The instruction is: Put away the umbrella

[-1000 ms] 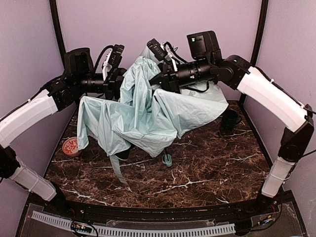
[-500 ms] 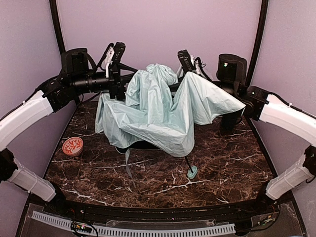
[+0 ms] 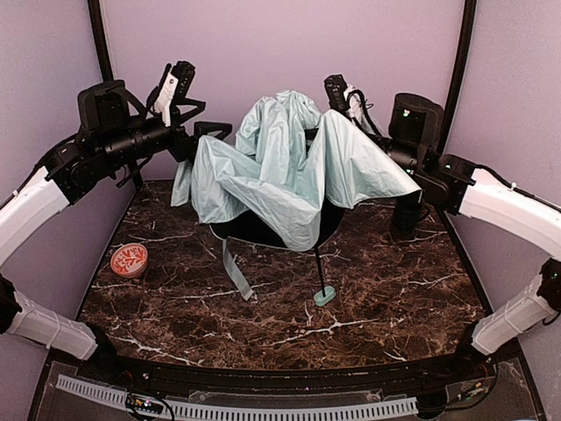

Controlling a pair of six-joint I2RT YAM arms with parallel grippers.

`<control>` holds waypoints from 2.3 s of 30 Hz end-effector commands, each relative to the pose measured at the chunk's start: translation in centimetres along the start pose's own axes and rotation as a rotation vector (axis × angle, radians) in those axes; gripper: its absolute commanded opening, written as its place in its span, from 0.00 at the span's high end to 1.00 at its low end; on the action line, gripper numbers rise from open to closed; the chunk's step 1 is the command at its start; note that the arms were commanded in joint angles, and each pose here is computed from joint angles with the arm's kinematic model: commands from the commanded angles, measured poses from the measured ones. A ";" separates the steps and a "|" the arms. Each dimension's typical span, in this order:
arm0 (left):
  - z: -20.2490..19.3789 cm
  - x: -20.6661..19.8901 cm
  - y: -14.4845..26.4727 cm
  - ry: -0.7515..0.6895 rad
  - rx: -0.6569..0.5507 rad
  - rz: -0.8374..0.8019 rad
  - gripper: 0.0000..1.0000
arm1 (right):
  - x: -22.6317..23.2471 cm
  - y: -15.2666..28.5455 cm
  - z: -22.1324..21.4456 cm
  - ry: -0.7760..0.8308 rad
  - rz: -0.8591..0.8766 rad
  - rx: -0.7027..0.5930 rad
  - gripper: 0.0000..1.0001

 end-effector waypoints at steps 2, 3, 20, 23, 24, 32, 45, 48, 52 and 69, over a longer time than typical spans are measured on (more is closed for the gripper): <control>-3.1 6.6 4.3 -0.034 0.225 0.391 0.05 | -1.8 2.2 8.4 0.072 -0.194 -0.358 1.00; -3.7 7.4 4.8 -0.019 0.246 0.423 0.04 | -1.9 2.2 9.4 0.083 -0.205 -0.389 1.00; -7.9 8.0 6.2 0.080 0.312 0.465 0.01 | -3.4 0.2 10.8 0.037 -0.299 -0.512 1.00; -8.3 8.0 6.2 0.072 0.314 0.458 0.01 | -5.1 -1.0 -1.8 0.023 -0.260 -0.313 1.00; -8.5 7.8 6.1 0.071 0.314 0.451 0.01 | -5.6 -1.1 -6.4 0.009 -0.248 -0.247 1.00; -9.3 7.5 5.4 0.080 0.311 0.423 0.01 | -6.3 -0.2 -19.1 -0.059 -0.302 -0.036 1.00; -10.6 5.0 4.7 0.096 0.308 0.293 0.01 | -4.6 -2.3 -8.3 0.066 -0.314 0.006 1.00; -10.7 4.1 4.7 0.092 0.292 0.250 0.02 | -3.9 -1.2 -6.1 0.074 -0.334 0.116 1.00; -10.7 2.8 4.2 0.103 0.249 0.177 0.04 | -2.2 1.9 -4.0 0.032 -0.342 0.249 0.97; -10.0 -0.9 2.9 0.132 0.134 -0.056 0.17 | 1.0 11.0 4.4 0.179 -0.340 0.281 0.94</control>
Point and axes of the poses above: each gripper's point midway between its finger pads, its own y axis back along the fingers, its own x axis along the line the jaws close on, z = x × y, the point moved 2 cm from there along y, back along the fingers, and after that the axes turned 14 degrees about -y, right-handed, at the moved point
